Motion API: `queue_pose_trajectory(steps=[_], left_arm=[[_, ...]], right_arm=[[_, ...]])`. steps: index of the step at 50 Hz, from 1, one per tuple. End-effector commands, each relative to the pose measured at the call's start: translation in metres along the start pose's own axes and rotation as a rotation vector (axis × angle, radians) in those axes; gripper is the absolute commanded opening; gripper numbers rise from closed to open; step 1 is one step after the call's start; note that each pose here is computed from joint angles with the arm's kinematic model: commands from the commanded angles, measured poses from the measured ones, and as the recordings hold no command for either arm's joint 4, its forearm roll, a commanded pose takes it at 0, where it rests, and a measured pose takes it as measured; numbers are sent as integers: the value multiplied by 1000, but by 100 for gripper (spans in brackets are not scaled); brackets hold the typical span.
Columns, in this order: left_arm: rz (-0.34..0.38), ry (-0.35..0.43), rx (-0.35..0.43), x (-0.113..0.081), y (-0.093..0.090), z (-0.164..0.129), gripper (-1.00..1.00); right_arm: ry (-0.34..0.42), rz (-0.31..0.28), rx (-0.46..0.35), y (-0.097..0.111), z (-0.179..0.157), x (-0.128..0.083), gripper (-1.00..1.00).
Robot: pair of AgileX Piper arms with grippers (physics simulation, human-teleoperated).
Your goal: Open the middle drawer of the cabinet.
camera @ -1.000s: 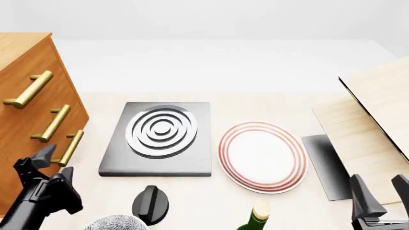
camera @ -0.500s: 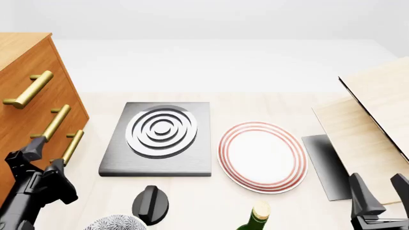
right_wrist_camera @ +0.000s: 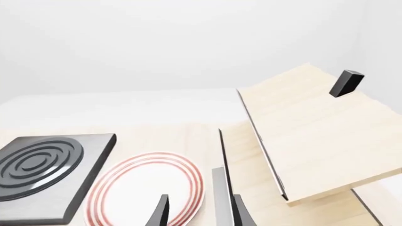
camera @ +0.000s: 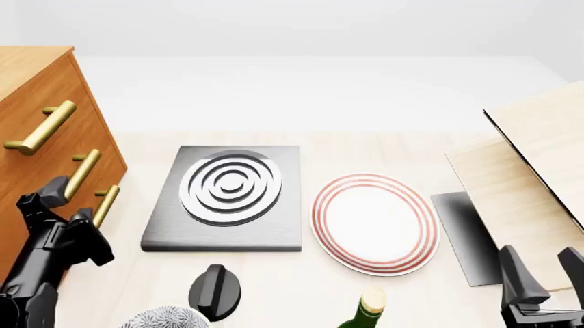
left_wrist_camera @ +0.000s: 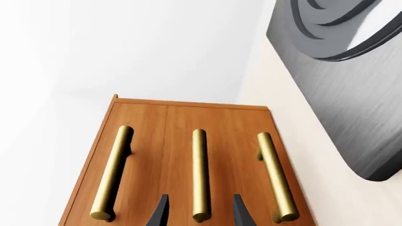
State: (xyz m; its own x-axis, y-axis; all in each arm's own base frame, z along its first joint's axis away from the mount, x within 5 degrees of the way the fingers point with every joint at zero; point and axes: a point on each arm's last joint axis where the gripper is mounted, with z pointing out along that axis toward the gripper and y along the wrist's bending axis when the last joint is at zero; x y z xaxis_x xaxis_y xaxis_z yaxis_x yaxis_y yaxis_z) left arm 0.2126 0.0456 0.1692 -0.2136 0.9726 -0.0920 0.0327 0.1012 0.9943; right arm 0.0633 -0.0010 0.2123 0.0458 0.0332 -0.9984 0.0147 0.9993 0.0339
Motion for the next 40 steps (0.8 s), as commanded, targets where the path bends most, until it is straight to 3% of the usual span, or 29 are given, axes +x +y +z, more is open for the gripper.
queue_pose_trajectory(steps=[1, 24, 40], left_arm=[[-10, 9, 21, 2, -7, 12, 100], [-13, 80, 90, 17, -20, 0, 100], [-20, 110, 77, 25, -18, 5, 100]], right_arm=[[2, 4, 5, 0, 3, 0, 100], [5, 1, 10, -1, 4, 0, 100], [11, 1, 18, -1, 6, 0, 100]])
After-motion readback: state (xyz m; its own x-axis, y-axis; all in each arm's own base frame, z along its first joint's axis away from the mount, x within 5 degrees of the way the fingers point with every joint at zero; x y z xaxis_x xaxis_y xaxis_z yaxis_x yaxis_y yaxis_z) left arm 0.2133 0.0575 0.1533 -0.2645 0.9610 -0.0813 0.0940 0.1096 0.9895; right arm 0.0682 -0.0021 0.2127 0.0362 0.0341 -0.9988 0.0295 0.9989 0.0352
